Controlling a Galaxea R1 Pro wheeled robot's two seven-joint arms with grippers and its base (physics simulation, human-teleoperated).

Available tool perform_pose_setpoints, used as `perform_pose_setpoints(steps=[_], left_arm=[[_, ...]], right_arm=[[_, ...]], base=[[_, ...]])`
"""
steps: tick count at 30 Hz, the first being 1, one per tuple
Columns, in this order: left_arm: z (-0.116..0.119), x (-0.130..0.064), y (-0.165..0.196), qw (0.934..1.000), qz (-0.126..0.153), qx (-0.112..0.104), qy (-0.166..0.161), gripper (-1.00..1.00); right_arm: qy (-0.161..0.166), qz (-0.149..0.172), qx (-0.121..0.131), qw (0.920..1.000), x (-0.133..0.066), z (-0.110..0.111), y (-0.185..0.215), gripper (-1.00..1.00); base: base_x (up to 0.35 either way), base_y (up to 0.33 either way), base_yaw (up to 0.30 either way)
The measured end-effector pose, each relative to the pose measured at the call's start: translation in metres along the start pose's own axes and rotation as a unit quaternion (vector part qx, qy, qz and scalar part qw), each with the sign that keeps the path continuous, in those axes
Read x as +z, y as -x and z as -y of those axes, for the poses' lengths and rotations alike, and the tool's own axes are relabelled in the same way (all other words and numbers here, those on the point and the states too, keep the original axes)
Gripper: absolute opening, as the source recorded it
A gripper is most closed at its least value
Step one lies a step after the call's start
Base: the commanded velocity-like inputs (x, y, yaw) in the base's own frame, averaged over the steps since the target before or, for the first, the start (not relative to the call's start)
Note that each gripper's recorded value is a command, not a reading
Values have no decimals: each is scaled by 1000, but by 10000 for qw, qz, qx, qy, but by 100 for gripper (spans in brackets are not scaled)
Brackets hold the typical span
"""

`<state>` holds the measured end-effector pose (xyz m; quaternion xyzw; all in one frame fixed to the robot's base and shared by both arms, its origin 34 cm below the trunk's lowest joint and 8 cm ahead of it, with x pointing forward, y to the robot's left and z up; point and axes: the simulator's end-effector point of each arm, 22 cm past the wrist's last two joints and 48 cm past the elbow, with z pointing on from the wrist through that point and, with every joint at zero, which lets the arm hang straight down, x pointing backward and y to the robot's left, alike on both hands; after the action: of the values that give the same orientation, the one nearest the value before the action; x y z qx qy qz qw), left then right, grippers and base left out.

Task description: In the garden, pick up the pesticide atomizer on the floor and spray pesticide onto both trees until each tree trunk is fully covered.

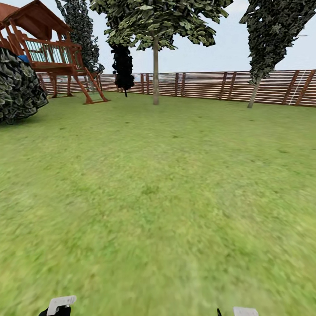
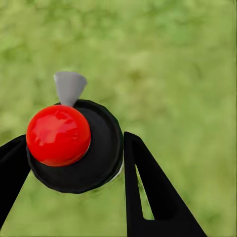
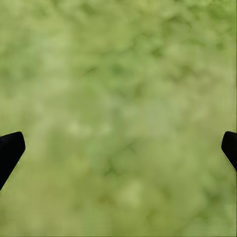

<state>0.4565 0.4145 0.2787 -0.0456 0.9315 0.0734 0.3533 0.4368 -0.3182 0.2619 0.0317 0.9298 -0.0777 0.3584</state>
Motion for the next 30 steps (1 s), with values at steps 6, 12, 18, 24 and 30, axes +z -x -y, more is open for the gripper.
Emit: perform_pose_setpoints(steps=[6,12,18,24,30], left_arm=[[0,0,0,10000,-6,4,-2,-100],[0,0,0,10000,4,2,-3,-100],[-1,0,0,10000,0,-3,0,-100],[0,0,0,10000,-7,1,4,-100],[1,0,0,10000,-7,-1,-3,-100]], right_arm=[[0,0,0,10000,0,0,0,100],[0,0,0,10000,0,0,0,100],[1,0,-1,10000,0,0,0,100],[-3,0,5,10000,0,0,0,100],[-2,-2,4,10000,0,0,0,100]], base=[[340,0,0],[340,0,0],[340,0,0],[340,0,0],[340,0,0]])
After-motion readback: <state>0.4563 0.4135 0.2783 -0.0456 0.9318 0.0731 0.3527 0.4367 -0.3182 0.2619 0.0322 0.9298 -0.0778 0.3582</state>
